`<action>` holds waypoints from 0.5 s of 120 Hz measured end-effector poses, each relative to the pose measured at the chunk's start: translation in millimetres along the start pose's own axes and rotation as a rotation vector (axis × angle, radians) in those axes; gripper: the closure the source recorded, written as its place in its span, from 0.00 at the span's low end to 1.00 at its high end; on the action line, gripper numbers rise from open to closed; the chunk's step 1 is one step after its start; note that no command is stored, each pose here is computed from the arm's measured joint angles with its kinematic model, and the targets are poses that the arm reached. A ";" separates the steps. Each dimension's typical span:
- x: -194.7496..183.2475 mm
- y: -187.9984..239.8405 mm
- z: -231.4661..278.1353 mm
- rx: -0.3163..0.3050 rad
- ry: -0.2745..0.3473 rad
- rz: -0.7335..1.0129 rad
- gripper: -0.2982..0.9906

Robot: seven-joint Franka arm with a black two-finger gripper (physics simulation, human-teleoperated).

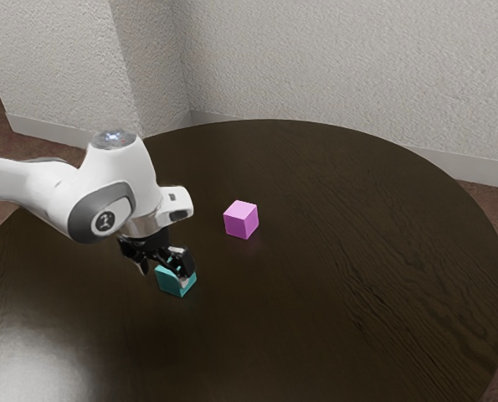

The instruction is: Pick up the blue block with one arm, and put the blue block on the pink block with one arm

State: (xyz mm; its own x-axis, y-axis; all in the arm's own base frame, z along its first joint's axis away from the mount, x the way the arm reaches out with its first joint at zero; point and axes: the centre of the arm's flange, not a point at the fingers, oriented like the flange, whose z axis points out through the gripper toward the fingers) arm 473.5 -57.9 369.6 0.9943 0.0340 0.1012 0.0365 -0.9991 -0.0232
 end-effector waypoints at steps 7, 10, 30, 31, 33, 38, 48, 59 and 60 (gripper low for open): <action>1.7 2.6 7.9 -0.002 -0.001 -0.014 0.23; 2.5 3.2 12.9 -0.002 -0.004 -0.020 0.23; 7.1 1.7 26.7 -0.014 0.004 -0.070 0.23; 7.3 1.3 26.6 -0.015 0.006 -0.073 0.23; 7.9 0.5 26.4 -0.015 0.009 -0.077 0.23; 9.6 -1.0 26.0 -0.016 0.015 -0.084 0.23; 14.8 -5.4 37.9 -0.008 0.007 -0.090 0.23; 23.7 -13.5 53.4 0.000 -0.003 -0.095 0.23; 25.0 -14.2 55.0 0.001 -0.004 -0.096 0.23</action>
State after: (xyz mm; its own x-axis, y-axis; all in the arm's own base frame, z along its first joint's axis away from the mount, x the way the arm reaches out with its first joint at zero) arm 503.3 -41.4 317.7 0.9867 0.1295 0.0985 0.1315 -0.9912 -0.0146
